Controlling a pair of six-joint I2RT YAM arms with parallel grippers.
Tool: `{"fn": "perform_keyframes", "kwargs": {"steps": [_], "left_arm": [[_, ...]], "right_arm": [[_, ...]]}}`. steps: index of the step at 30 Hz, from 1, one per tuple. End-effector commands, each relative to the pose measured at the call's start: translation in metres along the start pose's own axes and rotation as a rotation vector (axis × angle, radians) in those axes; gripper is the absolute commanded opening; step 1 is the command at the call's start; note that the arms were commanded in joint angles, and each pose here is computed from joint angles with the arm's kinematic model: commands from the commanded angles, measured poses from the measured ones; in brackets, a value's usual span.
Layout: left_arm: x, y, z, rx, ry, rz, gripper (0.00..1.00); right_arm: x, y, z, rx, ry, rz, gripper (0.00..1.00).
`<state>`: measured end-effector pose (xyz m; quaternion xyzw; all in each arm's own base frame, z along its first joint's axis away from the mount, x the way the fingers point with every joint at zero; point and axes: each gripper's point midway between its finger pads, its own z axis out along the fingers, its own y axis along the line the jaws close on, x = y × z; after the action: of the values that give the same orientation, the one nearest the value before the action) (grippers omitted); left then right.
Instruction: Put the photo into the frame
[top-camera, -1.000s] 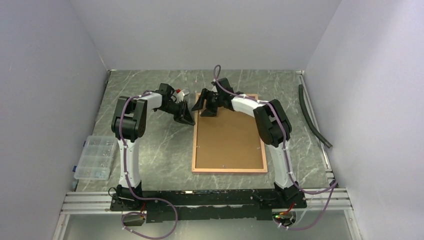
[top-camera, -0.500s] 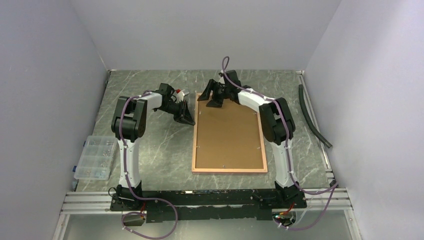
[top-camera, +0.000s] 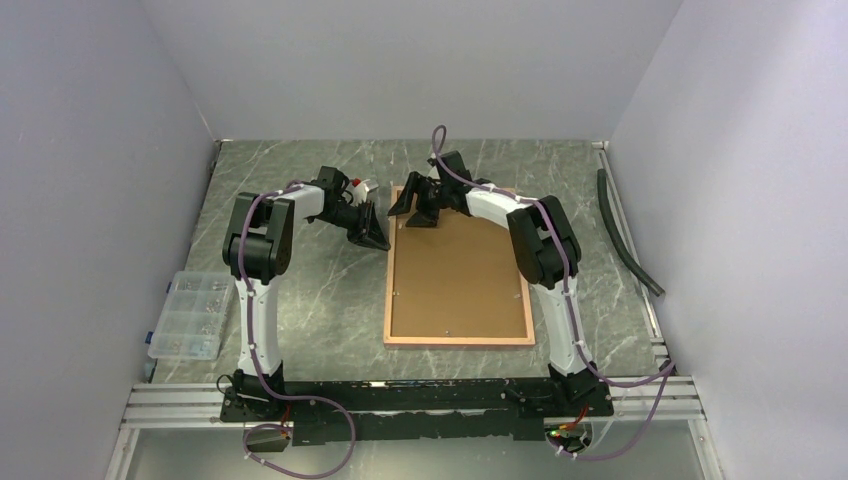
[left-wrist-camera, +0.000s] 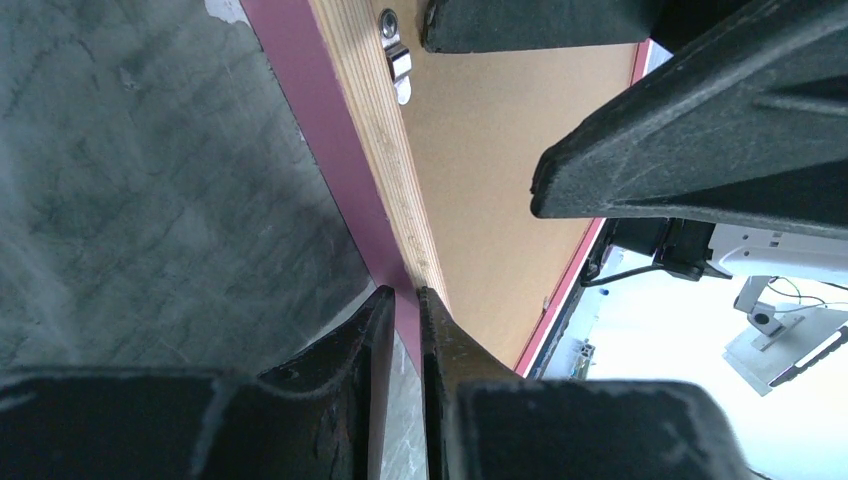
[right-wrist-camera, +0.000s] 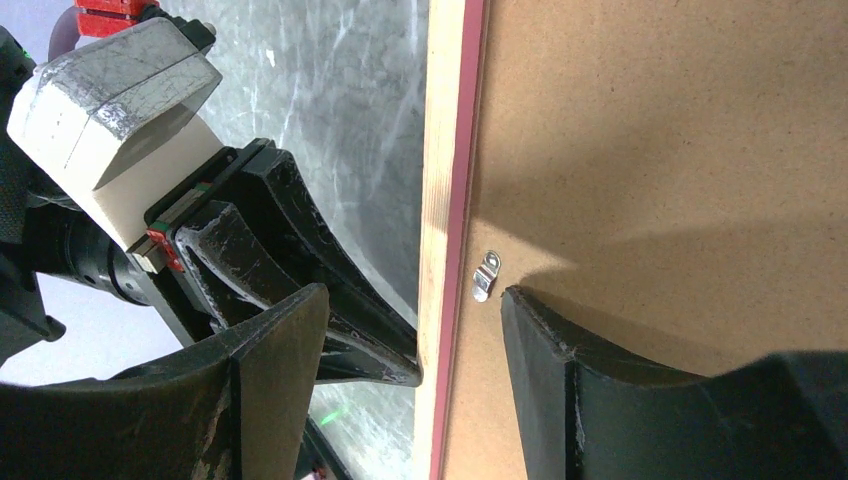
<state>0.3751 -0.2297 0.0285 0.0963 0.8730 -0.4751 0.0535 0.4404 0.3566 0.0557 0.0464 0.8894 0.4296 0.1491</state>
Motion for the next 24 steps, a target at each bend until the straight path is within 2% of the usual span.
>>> {"fn": "perform_keyframes", "kwargs": {"steps": [1,24], "left_arm": [[-0.010,0.003,-0.003,-0.058,-0.042,0.062,0.21],[-0.008,0.003,-0.002,-0.053,-0.039,0.064,0.20]], "right_arm": [[0.010,0.004,0.007,-0.016,0.016,-0.004,0.68],[0.014,0.003,0.023,-0.040,-0.002,0.080,0.67]]}}
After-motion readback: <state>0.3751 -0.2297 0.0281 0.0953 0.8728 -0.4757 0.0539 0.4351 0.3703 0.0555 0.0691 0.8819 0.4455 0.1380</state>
